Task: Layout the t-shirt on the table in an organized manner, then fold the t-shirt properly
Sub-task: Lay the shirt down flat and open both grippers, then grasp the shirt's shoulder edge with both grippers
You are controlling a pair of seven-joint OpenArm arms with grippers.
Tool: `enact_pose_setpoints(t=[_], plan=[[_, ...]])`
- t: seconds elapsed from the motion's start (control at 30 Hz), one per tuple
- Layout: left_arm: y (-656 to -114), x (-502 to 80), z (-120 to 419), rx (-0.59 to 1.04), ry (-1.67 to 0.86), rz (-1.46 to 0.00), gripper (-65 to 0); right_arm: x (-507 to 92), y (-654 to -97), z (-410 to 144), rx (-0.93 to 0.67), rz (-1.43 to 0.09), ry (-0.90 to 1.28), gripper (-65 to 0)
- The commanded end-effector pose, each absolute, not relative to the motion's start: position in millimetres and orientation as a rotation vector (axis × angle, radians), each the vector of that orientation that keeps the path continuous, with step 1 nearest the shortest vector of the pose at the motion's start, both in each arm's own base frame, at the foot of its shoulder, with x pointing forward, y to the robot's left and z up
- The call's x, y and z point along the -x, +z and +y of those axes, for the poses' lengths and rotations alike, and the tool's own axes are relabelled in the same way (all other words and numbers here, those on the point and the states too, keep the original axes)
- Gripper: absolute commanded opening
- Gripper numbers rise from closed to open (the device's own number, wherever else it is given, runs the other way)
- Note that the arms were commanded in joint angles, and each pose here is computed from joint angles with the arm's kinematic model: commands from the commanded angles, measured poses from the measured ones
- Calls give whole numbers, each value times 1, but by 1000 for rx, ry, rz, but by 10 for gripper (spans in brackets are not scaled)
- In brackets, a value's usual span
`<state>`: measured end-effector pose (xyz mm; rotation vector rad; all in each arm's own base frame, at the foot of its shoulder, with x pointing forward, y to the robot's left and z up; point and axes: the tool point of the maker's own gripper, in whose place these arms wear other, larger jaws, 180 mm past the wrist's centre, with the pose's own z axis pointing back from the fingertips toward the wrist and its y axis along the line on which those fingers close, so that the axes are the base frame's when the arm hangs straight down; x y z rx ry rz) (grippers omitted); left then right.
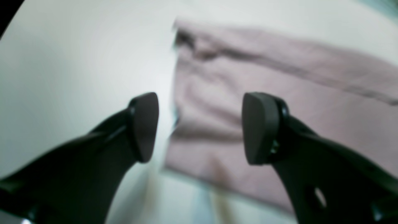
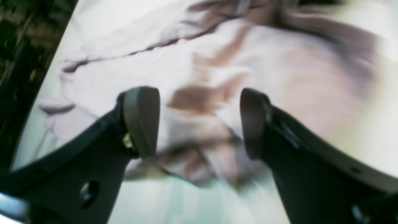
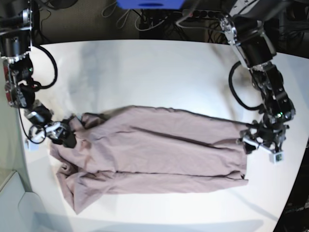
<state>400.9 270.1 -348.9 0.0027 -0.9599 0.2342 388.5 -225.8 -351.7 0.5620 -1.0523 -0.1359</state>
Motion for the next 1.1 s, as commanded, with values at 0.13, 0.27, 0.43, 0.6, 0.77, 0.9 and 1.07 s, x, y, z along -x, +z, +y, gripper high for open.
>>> enact_pose_setpoints(t=[0.13, 0.27, 0.43, 0.6, 0.77, 0.9, 1.07], plan=[[-363, -380, 272, 26, 247, -952, -240, -366, -325, -230, -587, -1147, -142, -244], [-377, -364, 274, 69, 277, -928, -239, -345, -337, -222, -600, -1115, -152, -243], [-401, -366, 276, 100, 322, -887, -239, -323, -359, -221, -593, -1054, -173, -243], [-420, -369, 276, 113, 356, -903, -239, -305, -374, -221, -586, -1008, -187, -243], [-438, -377, 270, 146, 394, -875, -241, -290, -385, -222, -577, -969, -195, -243], [-456, -372, 270, 159, 412, -834, -261, -279, -392, -228, -562, -952, -212, -245], [-459, -378, 260, 166, 353, -815, -511, -273, -394, -237, -545, -952, -237, -244]])
